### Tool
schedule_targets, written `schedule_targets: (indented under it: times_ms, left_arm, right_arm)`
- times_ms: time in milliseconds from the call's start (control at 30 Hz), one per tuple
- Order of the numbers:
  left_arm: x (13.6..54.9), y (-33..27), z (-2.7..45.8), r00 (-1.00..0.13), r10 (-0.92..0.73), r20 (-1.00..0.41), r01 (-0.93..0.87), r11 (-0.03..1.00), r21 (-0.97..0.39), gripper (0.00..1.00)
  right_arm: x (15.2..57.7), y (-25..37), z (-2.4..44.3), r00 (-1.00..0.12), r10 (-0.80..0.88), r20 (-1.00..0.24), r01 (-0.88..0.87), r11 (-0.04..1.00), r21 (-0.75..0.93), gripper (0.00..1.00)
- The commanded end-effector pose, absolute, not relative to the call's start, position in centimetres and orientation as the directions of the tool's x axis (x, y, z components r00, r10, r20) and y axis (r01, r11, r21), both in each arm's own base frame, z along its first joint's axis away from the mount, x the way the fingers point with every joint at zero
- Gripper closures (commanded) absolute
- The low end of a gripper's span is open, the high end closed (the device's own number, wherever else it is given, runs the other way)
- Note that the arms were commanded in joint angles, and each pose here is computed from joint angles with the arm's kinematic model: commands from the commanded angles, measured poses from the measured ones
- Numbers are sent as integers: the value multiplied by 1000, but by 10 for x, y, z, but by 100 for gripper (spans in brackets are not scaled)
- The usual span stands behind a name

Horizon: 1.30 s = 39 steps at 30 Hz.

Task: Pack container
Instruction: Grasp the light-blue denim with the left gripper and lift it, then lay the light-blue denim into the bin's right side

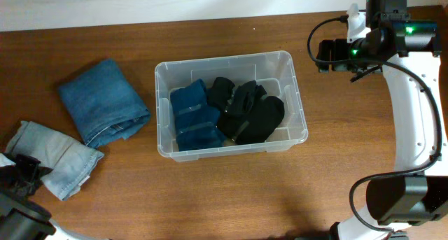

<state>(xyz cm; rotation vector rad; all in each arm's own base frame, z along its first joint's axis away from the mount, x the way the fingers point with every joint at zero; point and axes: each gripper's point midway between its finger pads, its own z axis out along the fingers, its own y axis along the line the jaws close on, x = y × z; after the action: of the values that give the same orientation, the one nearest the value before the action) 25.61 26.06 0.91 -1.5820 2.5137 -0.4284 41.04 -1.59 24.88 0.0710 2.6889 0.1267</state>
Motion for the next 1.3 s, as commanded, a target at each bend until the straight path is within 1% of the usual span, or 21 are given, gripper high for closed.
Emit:
schedule_targets:
  times_ms: [0, 33, 167, 233, 333, 400, 433, 567, 700, 767, 867, 933, 967, 1100, 1167, 1267]
  left_arm:
    - [277, 216, 18, -497, -858, 133, -785, 379, -490, 100]
    - [280, 214, 29, -506, -855, 116, -765, 384, -517, 100]
    - [301, 202, 124, -526, -847, -77, -605, 437, -666, 100]
    - [309, 184, 188, -538, -813, -222, -475, 510, -717, 100]
    - [316, 150, 253, -554, -730, -400, -337, 636, -695, 100]
    - [324, 111, 291, -568, -654, -500, -216, 705, -675, 100]
    - [329, 94, 303, -574, -620, -535, -161, 726, -668, 100]
    - [353, -12, 339, -638, -469, -611, 99, 737, -669, 100]
    - [369, -100, 342, -668, -340, -662, 244, 740, -626, 100]
    - [375, -157, 334, -684, -274, -676, 304, 736, -605, 100]
    - [375, -234, 309, -735, -188, -652, 372, 691, -619, 100]
    - [372, -269, 290, -766, -139, -628, 397, 665, -632, 100]
    - [370, -296, 266, -794, -91, -601, 407, 654, -637, 100]
    - [369, -330, 210, -856, -24, -516, 372, 664, -649, 100]
    - [370, -338, 176, -891, -4, -454, 328, 684, -651, 100]
    - [367, -342, 139, -931, 9, -366, 266, 704, -659, 100]
  right_arm:
    - [409, -14, 248, -902, 67, -427, 22, 994, 108, 1]
    - [409, -14, 248, -902, 67, -427, 23, 994, 108, 2]
    - [409, -14, 248, -902, 67, -426, 24, 994, 107, 2]
    - [408, -18, 253, -896, 74, -438, 34, 994, 100, 2]
    - [406, -33, 267, -874, 123, -470, 84, 991, 103, 2]
    - [401, -49, 279, -855, 156, -494, 121, 987, 102, 2]
    - [397, -58, 284, -845, 176, -505, 144, 984, 102, 2]
    - [380, -89, 292, -821, 265, -506, 243, 964, 111, 2]
    - [370, -109, 290, -811, 321, -489, 305, 945, 115, 2]
    - [367, -115, 289, -808, 336, -484, 322, 940, 115, 2]
    - [367, -115, 289, -808, 336, -484, 322, 940, 115, 1]
    - [367, -115, 289, -808, 336, -484, 321, 940, 115, 1]
    - [367, -115, 289, -808, 336, -484, 321, 940, 115, 2]
    - [367, -115, 289, -809, 335, -484, 321, 940, 115, 2]
    - [367, -115, 289, -808, 336, -484, 321, 940, 116, 2]
    - [367, -115, 289, -809, 336, -483, 321, 940, 116, 2]
